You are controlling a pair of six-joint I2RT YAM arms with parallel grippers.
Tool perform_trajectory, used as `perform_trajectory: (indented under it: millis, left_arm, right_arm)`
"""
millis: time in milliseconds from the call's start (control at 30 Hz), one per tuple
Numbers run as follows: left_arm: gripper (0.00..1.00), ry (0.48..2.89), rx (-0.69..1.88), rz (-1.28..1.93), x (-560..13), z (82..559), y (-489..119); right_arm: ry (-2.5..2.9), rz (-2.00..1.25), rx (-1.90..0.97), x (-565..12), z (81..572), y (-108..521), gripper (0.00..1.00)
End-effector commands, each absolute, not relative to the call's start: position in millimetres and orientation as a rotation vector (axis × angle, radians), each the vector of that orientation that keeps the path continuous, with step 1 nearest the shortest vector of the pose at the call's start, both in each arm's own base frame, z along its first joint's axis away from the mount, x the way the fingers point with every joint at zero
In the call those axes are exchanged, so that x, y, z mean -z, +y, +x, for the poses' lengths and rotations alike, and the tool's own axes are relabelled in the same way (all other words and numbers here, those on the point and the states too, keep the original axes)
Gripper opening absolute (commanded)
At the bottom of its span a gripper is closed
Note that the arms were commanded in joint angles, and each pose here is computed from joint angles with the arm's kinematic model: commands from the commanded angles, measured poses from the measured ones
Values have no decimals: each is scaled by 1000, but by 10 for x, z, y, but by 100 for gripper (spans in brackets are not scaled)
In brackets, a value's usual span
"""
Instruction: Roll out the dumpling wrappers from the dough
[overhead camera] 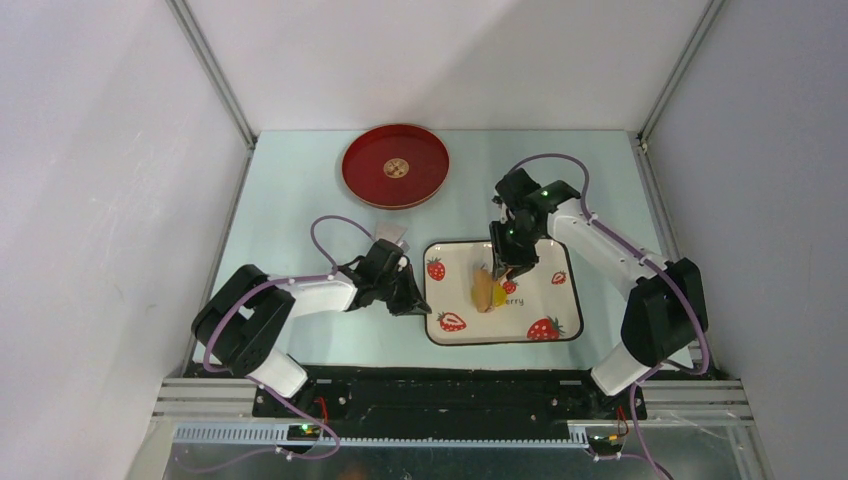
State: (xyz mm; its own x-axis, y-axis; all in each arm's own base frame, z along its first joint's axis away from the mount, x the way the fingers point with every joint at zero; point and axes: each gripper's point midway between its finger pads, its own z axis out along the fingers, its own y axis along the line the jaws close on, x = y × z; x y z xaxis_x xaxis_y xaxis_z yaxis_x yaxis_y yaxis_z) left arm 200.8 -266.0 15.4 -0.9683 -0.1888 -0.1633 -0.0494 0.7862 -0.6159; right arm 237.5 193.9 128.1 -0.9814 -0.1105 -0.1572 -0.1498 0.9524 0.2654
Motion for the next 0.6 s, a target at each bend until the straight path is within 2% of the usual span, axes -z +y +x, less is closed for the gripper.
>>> perform_trajectory:
  millis: [0,133,367,567]
  left_arm:
    - [0,2880,766,-211,151,1819,-2437]
    - [0,2879,765,-212,152,1819,-2434]
    - [0,2878,765,-209,149,1816,-2438]
    - [0,2878,766,-209,149,1818,-2440]
  right_arm:
    - [2971,-223,-358,-1112,2420,2022,0]
    - [3011,-251,-284,-974,2345,2055,0]
    - [3100,-208,9,-598,2205,1789,0]
    - [3153,-206,54,-403,2054,1697,0]
